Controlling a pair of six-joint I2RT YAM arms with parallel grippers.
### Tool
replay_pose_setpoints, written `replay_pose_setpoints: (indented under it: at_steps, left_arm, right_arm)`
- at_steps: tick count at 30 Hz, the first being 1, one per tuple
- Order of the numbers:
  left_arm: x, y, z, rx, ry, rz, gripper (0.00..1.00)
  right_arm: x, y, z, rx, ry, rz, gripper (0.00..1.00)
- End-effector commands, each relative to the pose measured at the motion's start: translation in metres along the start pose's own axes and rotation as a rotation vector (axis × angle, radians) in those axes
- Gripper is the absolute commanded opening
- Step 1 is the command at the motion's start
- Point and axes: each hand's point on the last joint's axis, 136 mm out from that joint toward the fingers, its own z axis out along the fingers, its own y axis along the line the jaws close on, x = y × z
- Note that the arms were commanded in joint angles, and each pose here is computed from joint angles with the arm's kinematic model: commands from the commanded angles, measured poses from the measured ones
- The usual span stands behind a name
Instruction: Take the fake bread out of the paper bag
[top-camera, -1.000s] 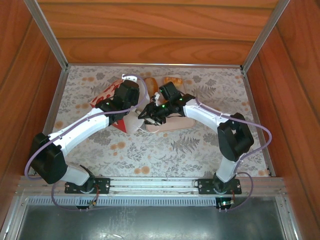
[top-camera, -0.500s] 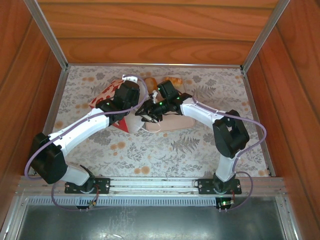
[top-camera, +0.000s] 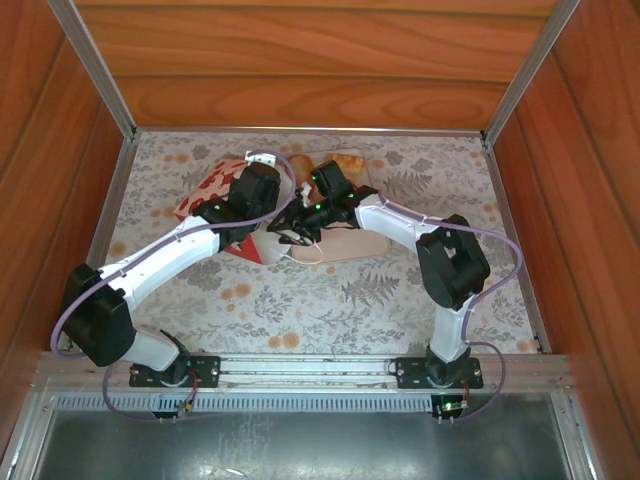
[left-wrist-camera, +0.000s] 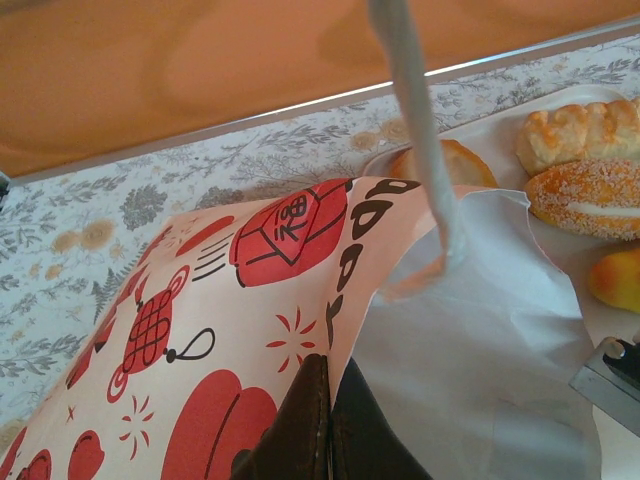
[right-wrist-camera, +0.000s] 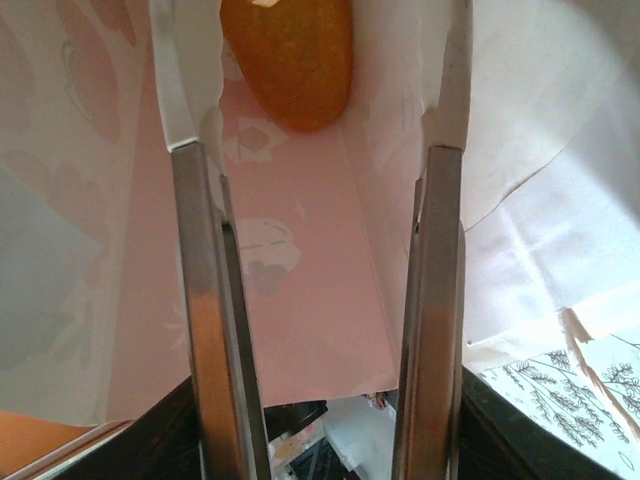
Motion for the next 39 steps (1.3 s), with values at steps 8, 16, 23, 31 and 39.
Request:
replay_pose_setpoints:
  at_steps: [8, 16, 23, 31, 39]
  left_arm:
    - [-0.007, 0.001, -0.007, -0.006, -0.037, 0.001, 0.0]
    - [-0.004, 0.002, -0.011, 0.01, -0.04, 0.001, 0.0]
    - [-0.002, -0.001, -0.012, 0.027, -0.037, -0.006, 0.0]
    - [-0.002, -0.001, -0.012, 0.033, -0.039, -0.011, 0.0]
    - [-0.004, -0.001, -0.011, 0.029, -0.045, -0.012, 0.0]
  right_arm:
    - [0.03, -0.011, -0.013, 0.025, 0.069, -0.019, 0.5]
    - [0.025, -0.007, -0.019, 0.016, 0.031, -0.039, 0.5]
    - [0.011, 0.007, -0.013, -0.052, 0.013, -0.056, 0.52]
    - [0.004, 0.001, -0.007, -0.039, 0.015, -0.03, 0.53]
    - [0.008, -0.003, -0.006, -0.044, 0.027, -0.002, 0.53]
